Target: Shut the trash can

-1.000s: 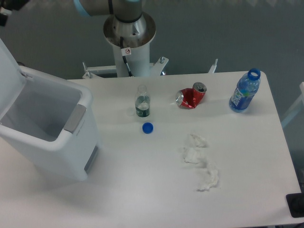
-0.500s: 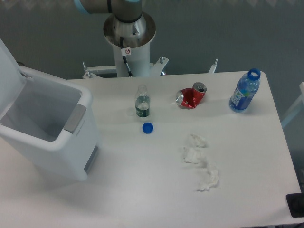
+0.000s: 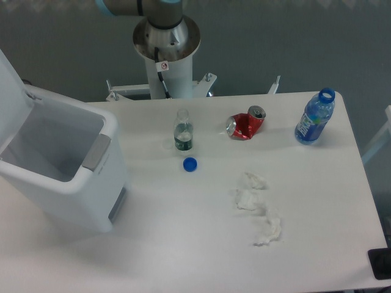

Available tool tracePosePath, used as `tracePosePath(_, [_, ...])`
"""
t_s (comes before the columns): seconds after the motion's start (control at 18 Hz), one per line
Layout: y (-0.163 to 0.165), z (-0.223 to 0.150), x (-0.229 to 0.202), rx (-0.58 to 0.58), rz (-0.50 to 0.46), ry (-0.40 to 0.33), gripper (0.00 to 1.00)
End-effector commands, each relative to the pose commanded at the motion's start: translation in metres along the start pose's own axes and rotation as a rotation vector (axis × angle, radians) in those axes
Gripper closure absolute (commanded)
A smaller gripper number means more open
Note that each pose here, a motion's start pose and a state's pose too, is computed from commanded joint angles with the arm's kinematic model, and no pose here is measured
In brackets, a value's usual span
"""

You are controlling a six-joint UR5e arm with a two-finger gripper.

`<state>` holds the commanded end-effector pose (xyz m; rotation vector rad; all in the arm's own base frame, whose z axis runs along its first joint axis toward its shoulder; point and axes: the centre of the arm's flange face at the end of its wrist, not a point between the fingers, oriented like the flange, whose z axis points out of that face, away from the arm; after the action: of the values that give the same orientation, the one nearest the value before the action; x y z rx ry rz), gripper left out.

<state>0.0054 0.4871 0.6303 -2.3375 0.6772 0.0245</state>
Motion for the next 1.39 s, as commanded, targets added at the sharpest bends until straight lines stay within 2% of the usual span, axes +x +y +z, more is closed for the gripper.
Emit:
tracePosePath(0.56, [-0.001, 0.005, 0.007, -0.067, -0.048, -0.045, 1.0])
tracePosePath(1.0, [0.002, 0.0, 0.0, -0.108, -0.087, -0.108, 1.0])
tracePosePath(1.39, [0.006, 0.017, -0.012, -0.163, -0.113, -0.14, 1.0])
